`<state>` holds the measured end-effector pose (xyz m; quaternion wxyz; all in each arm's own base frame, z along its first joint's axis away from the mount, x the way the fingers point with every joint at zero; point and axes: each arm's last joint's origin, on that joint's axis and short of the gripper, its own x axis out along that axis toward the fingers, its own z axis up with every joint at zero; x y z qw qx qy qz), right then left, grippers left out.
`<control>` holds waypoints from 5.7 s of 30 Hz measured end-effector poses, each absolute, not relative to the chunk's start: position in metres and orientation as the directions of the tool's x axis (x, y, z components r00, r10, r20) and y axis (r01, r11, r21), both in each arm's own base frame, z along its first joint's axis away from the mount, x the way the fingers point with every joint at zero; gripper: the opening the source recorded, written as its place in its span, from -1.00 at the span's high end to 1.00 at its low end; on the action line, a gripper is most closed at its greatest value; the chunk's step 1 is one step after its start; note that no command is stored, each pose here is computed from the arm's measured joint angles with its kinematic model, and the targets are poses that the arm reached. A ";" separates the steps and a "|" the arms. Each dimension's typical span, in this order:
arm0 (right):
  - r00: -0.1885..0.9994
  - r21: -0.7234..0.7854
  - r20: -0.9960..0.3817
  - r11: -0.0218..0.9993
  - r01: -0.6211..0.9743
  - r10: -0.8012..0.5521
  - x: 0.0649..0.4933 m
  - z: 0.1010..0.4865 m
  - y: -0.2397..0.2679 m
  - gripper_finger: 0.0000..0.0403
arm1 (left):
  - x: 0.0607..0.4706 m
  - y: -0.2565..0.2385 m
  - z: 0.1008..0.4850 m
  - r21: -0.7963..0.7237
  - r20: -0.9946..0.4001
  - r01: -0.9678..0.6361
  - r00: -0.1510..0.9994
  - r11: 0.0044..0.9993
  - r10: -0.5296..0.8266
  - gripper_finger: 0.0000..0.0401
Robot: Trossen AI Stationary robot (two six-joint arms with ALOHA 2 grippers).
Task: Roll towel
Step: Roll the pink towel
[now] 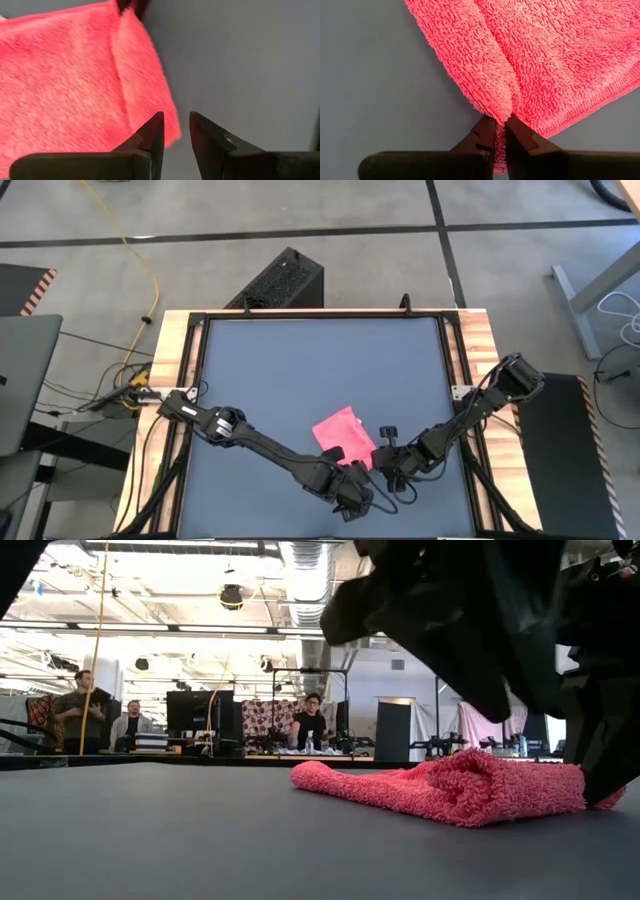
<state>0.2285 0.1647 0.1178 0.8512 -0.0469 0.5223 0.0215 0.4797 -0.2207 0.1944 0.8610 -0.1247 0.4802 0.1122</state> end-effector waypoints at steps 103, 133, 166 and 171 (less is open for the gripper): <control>0.131 0.525 -0.851 0.825 0.208 0.508 0.238 0.145 0.123 0.83 | 0.492 -0.214 0.168 -0.362 -0.877 -0.412 0.454 0.836 -0.156 1.00; 0.126 0.410 -0.912 0.871 0.272 0.390 0.233 0.140 0.117 0.29 | 0.487 -0.215 0.148 -0.341 -0.906 -0.438 0.388 0.831 -0.167 1.00; 0.726 0.356 -0.555 0.904 -0.235 0.407 0.194 0.234 0.181 0.37 | 0.494 -0.207 0.149 -0.350 -0.885 -0.456 0.446 0.818 -0.130 1.00; 0.744 0.128 -0.587 0.944 -0.305 0.320 0.184 0.216 0.204 0.37 | 0.495 -0.207 0.148 -0.354 -0.886 -0.466 0.445 0.811 -0.131 1.00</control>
